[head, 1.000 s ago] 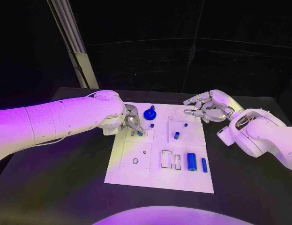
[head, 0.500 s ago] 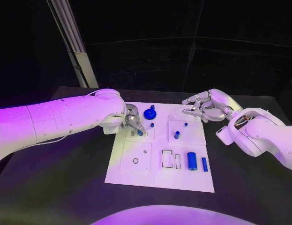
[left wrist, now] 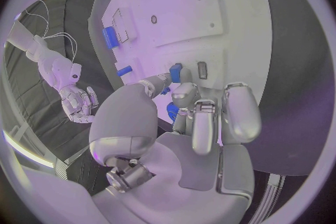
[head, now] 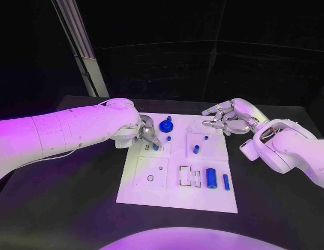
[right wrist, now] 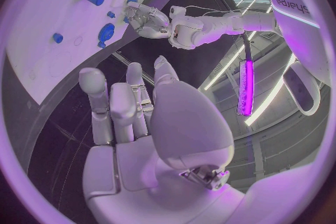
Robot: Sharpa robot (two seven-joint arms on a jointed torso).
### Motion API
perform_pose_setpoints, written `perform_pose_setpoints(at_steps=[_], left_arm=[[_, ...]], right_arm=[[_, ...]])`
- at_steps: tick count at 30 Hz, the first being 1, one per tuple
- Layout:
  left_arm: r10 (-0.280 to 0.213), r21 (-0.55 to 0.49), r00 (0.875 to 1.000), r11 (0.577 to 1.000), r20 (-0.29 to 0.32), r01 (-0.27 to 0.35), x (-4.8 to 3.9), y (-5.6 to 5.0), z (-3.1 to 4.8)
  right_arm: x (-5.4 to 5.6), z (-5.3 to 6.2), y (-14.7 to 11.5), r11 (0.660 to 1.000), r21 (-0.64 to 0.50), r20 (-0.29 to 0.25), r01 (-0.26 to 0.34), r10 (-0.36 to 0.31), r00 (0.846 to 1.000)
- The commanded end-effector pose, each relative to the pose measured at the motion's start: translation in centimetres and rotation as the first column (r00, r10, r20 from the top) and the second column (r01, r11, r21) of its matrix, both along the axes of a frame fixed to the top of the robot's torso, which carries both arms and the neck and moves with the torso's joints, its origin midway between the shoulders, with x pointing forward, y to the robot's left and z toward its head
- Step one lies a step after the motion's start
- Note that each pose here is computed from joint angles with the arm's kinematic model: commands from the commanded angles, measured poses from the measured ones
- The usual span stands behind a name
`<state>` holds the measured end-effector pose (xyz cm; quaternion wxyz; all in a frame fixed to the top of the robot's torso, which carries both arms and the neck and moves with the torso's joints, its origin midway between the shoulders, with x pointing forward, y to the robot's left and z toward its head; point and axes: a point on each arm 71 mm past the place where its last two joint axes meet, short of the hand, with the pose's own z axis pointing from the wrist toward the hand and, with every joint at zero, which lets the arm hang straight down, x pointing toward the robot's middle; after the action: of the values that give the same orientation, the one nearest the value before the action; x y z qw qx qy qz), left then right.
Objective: Assemble the parts on the task board
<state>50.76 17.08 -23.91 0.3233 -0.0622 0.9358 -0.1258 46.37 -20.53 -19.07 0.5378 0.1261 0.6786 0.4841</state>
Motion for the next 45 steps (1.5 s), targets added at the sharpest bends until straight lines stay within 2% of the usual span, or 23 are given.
perform_pose_setpoints(at_steps=[1, 23, 36, 39, 40, 45], left_arm=[[-0.011, 0.004, 1.0, 1.0, -0.019, 0.011, -0.09, -0.1, -0.06], [0.013, -0.003, 1.0, 1.0, 0.003, -0.013, 0.35, 0.1, 0.01], [0.034, -0.029, 0.999, 0.999, 0.015, -0.033, 0.03, 1.1, 0.38], [0.034, -0.05, 0.999, 0.998, 0.019, -0.033, 0.03, 1.4, 1.1], [0.032, -0.059, 0.999, 0.998, 0.019, -0.03, 0.13, 1.6, 1.67], [0.024, -0.06, 0.999, 0.998, 0.028, -0.023, 0.99, 2.3, 3.55]], right_arm=[[0.0, 0.2, 0.1, 1.0, 0.008, 0.003, -0.01, 0.01, 1.0], [0.0, 0.2, 0.1, 1.0, 0.01, 0.004, -0.009, 0.009, 1.0], [0.1, 0.1, -0.1, 1.0, 0.008, 0.005, -0.003, 0.003, 1.0], [0.1, 0.1, -0.2, 1.0, 0.007, 0.005, 0.0, 0.0, 1.0], [0.1, 0.1, -0.3, 1.0, 0.006, 0.005, 0.001, -0.001, 1.0], [0.2, 0.1, -0.4, 1.0, 0.005, 0.005, 0.005, -0.005, 1.0]])
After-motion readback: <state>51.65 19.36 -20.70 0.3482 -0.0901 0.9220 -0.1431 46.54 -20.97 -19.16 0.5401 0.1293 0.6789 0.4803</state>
